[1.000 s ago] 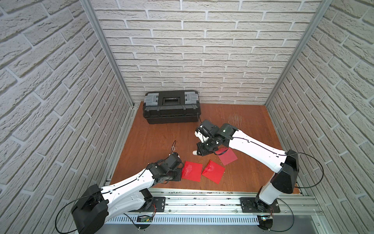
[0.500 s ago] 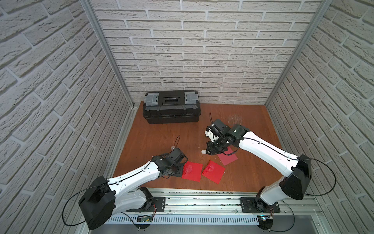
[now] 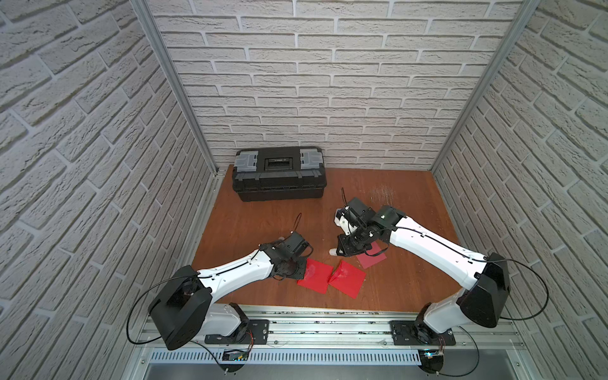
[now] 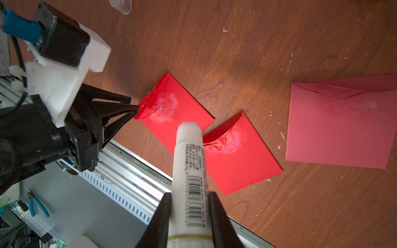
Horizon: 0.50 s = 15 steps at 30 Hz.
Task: Seal the envelope with a glue stick
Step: Seal the envelope at the center of the board.
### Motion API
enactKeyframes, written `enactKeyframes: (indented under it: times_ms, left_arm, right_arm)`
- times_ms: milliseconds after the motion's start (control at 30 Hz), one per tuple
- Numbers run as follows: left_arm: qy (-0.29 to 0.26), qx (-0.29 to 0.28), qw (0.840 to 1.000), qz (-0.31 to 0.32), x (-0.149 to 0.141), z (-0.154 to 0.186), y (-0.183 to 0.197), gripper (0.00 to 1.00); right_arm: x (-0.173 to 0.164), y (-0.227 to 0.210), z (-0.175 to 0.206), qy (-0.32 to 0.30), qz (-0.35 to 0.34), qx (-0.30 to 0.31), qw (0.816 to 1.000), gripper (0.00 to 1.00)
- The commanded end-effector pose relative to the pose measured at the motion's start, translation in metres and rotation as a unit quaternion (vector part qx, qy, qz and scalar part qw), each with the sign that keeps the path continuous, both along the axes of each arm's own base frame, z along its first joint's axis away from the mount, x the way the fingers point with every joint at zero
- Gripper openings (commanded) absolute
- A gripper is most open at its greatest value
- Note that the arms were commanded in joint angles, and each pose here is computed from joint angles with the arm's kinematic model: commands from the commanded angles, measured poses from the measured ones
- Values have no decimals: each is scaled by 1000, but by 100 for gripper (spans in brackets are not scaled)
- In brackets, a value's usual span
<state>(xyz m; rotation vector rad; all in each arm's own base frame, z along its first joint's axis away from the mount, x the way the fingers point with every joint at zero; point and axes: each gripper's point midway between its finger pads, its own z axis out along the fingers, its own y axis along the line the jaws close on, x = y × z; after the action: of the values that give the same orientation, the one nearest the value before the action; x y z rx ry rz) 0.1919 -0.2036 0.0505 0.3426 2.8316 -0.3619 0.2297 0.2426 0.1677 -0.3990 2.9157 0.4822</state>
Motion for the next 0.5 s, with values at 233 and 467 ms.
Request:
enactKeyframes:
  times_ms: [233, 467]
  left_arm:
    - [-12, -3, 1000, -13, 14, 7, -10, 24]
    - [-5, 3, 1000, -19, 15, -4, -12, 18]
  right_arm:
    - [0, -3, 11, -17, 0, 14, 1000, 3]
    - [-2, -3, 14, -17, 0, 15, 1000, 3]
